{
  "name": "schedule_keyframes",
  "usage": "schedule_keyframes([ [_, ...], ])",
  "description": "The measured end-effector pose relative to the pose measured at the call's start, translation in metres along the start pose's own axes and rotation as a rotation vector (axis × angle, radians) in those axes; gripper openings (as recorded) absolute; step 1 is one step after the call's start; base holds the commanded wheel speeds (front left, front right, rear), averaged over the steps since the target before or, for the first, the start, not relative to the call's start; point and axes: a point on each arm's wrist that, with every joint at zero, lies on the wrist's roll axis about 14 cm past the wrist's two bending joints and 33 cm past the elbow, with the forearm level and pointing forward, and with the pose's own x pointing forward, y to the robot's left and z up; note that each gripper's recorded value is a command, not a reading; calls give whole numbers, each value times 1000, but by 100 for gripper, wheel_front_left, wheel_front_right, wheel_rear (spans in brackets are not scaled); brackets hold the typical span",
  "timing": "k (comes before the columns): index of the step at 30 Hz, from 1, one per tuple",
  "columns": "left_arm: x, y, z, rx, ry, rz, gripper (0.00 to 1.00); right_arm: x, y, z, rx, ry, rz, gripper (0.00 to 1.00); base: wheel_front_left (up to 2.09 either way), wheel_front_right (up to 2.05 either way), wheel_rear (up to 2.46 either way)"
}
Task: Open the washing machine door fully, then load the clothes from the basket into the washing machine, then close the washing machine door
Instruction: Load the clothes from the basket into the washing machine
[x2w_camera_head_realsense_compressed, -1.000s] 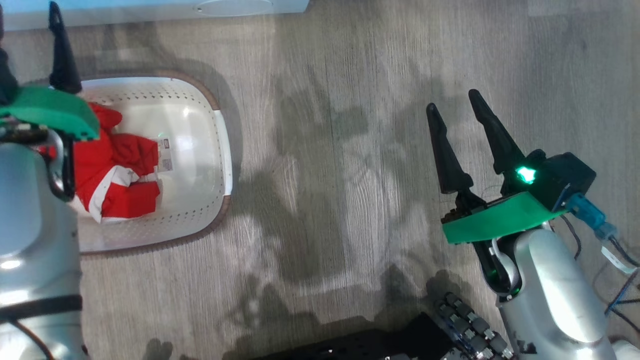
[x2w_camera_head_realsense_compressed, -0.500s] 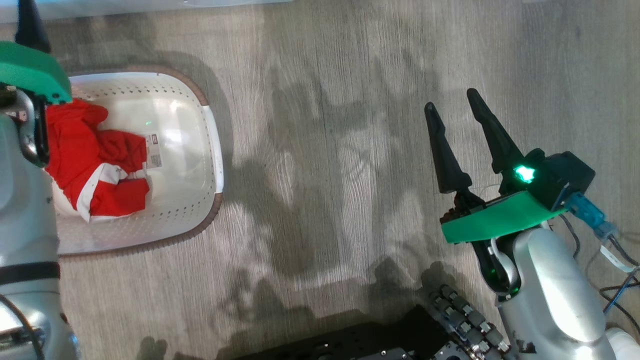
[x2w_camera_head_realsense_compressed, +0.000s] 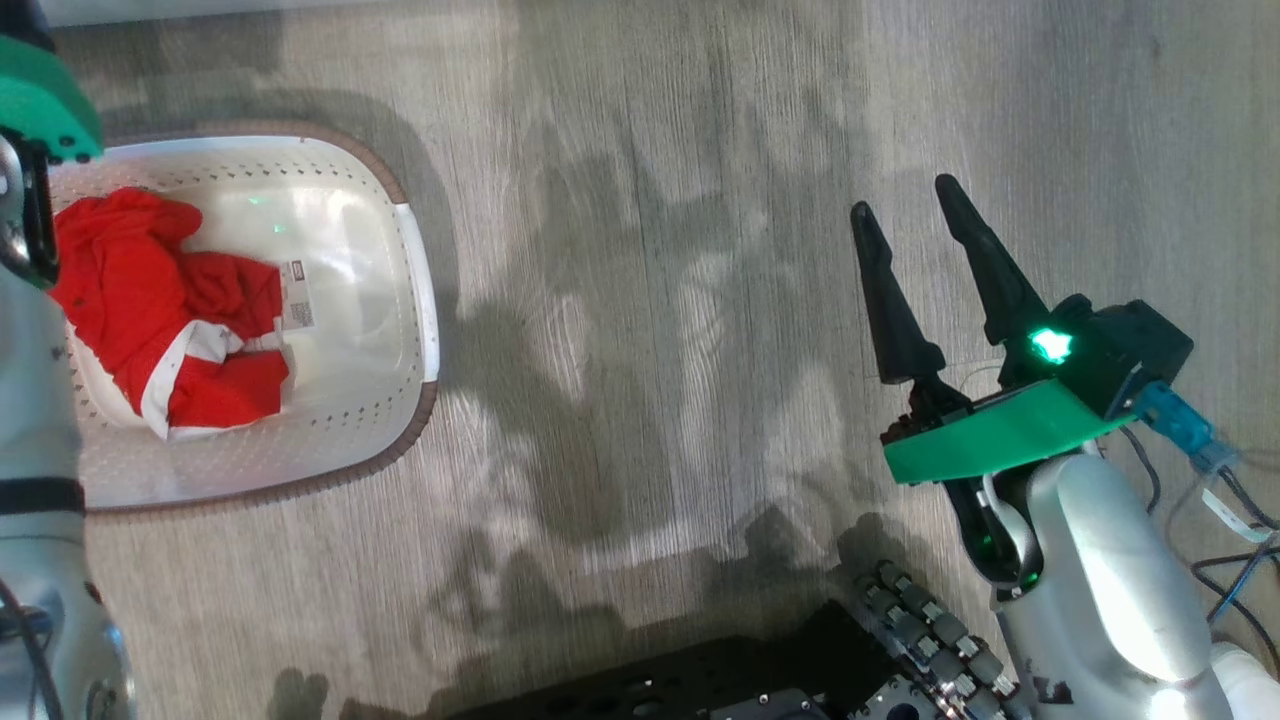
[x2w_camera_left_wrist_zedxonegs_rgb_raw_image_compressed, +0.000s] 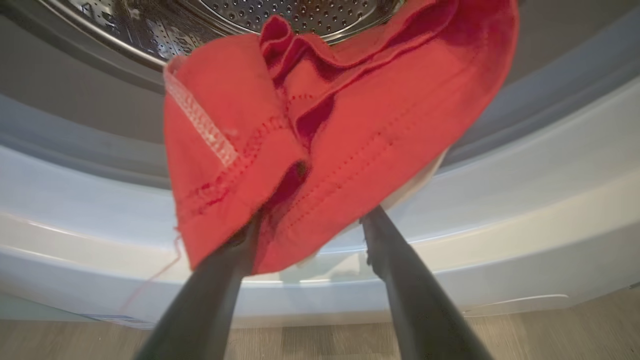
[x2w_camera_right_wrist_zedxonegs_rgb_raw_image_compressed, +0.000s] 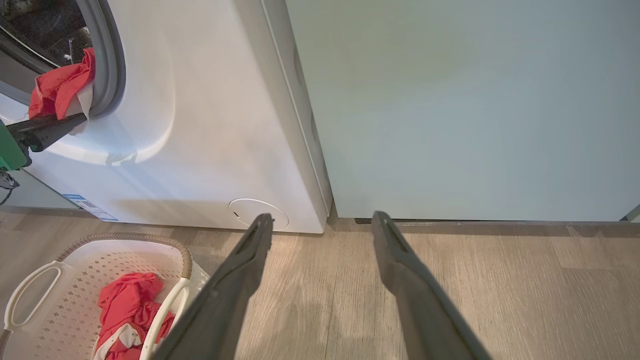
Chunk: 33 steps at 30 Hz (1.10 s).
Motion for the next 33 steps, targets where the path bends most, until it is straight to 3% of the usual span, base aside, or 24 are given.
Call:
schedule_keyframes([
  [2,3,-1,3,-5,-6,-2,100,1,0,0,0,-1,1,100,0,0,0],
  [3,4,-2,5,-5,-10,-4,46,1,0,0,0,-1,2,100,0,0,0],
  [4,5,-2,6,-6,-14,-9,0,1,1,0,0,0,2,100,0,0,0],
  [15,5,-5,17,-31,-33,-28,0,5,3,6,-2,-18,11,100,0,0,0],
  [25,12,-15,74,18,-173,-123,0,-2,7,19,7,-43,19,100,0,0,0],
  [33,63,-16,146,117,-260,-177,0,-4,0,6,20,-7,-2,100,0,0,0],
])
